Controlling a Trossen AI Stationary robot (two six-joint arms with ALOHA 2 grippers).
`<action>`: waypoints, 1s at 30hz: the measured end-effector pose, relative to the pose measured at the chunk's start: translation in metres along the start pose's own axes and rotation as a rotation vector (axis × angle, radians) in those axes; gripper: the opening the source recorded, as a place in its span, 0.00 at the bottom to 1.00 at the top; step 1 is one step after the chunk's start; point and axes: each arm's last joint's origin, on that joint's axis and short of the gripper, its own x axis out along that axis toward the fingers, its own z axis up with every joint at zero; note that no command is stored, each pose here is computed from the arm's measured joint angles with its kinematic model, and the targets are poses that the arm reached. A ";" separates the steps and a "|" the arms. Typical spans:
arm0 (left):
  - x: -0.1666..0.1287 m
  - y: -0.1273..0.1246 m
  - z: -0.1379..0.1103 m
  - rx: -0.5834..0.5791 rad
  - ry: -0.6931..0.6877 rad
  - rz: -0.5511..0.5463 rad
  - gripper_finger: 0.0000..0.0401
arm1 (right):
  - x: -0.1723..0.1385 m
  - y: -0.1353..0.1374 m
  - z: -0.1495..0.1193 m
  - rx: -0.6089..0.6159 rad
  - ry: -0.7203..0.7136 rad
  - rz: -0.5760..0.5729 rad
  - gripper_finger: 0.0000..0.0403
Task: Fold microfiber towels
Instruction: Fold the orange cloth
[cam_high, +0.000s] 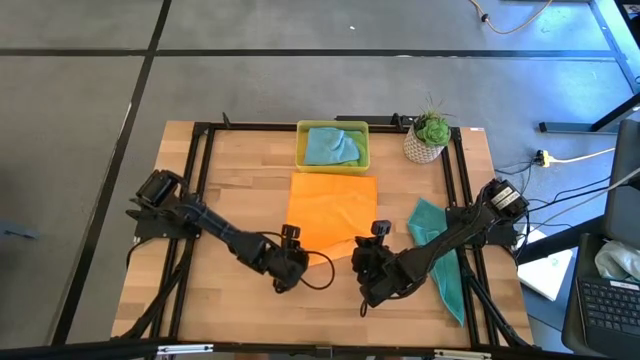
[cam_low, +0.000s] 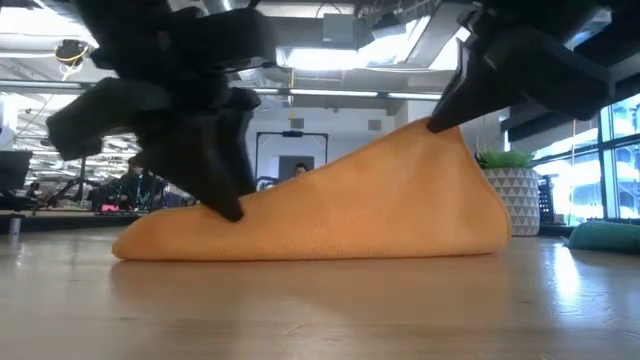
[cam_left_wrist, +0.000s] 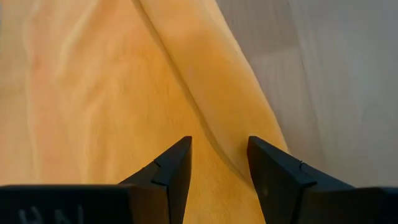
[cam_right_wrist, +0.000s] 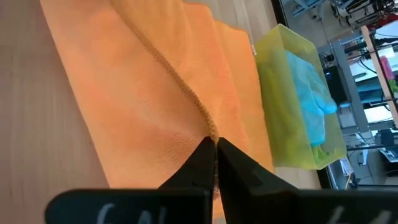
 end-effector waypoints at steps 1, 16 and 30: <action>-0.001 -0.001 -0.001 -0.006 0.010 -0.001 0.37 | 0.000 0.000 0.000 0.001 0.002 -0.001 0.04; -0.019 -0.030 -0.023 -0.040 0.130 -0.013 0.37 | -0.002 0.001 -0.004 0.016 0.028 0.014 0.04; -0.027 -0.038 -0.034 -0.005 0.154 0.073 0.09 | -0.016 0.011 -0.010 0.025 0.024 0.071 0.04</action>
